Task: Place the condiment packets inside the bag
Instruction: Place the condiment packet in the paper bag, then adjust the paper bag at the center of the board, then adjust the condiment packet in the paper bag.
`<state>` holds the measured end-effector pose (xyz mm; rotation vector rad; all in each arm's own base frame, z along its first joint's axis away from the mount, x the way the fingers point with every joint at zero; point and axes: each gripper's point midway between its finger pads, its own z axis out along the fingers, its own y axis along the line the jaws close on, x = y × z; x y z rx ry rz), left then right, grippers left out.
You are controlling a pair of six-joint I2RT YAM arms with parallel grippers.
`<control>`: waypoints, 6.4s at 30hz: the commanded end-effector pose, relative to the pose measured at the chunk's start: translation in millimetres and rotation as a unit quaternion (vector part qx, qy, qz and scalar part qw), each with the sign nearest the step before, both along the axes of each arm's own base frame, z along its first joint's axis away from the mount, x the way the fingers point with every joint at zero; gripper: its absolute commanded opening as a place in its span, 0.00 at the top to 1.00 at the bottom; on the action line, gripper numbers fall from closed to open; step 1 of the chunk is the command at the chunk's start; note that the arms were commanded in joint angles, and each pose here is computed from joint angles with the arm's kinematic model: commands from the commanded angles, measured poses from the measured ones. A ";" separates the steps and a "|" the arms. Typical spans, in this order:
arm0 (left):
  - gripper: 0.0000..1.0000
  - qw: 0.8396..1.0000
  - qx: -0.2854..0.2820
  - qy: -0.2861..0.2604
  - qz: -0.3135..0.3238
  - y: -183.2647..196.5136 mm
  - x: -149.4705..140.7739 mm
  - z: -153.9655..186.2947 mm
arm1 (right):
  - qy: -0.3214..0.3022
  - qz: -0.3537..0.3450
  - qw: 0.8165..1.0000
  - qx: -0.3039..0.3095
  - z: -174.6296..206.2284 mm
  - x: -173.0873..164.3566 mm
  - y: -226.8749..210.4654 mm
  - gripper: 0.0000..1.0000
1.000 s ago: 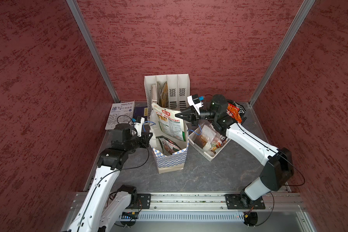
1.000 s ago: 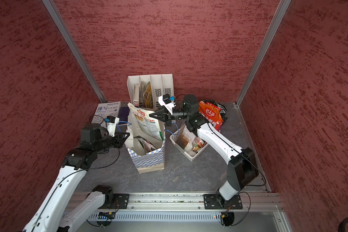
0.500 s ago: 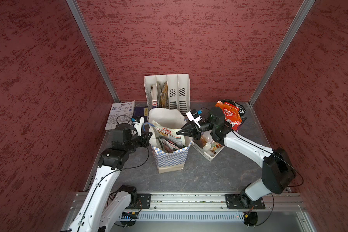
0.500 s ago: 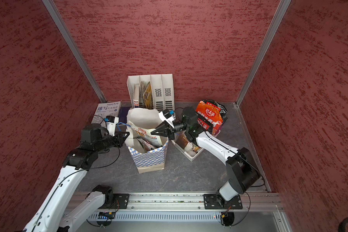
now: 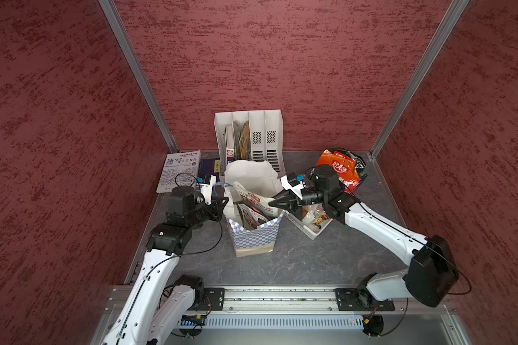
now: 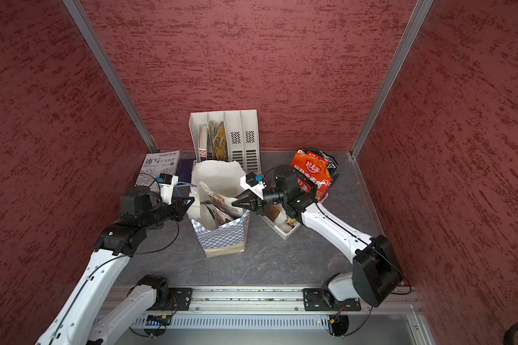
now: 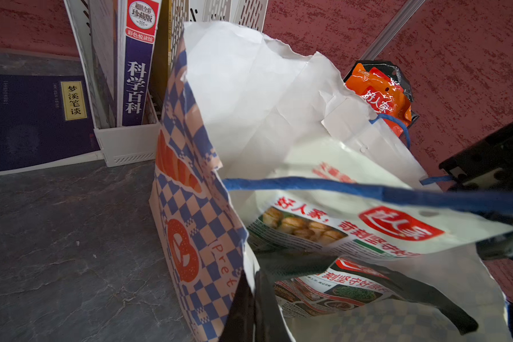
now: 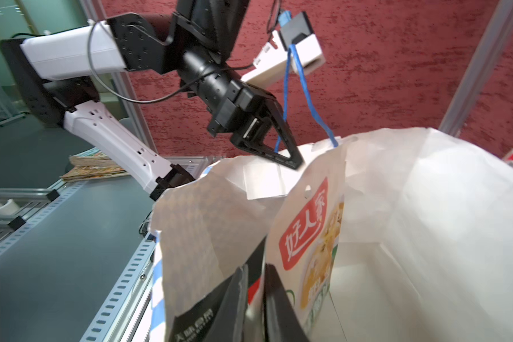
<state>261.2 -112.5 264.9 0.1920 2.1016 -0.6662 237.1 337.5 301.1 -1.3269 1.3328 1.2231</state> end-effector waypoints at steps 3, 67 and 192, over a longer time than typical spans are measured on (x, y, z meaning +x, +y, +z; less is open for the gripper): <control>1.00 0.997 -0.006 -0.040 -0.058 -17.6 -4.0 9.2 | 0.011 -0.090 0.995 -0.043 -10.6 20.0 -7.4 0.79; 1.00 0.915 0.127 -0.304 -0.231 -70.9 -63.0 31.1 | 0.292 -0.162 0.878 -0.343 -15.0 -34.3 -3.0 0.01; 1.00 0.951 0.011 -0.282 -0.124 -47.5 -44.8 53.4 | 0.013 -0.051 0.907 -0.418 -34.2 -83.7 27.9 0.44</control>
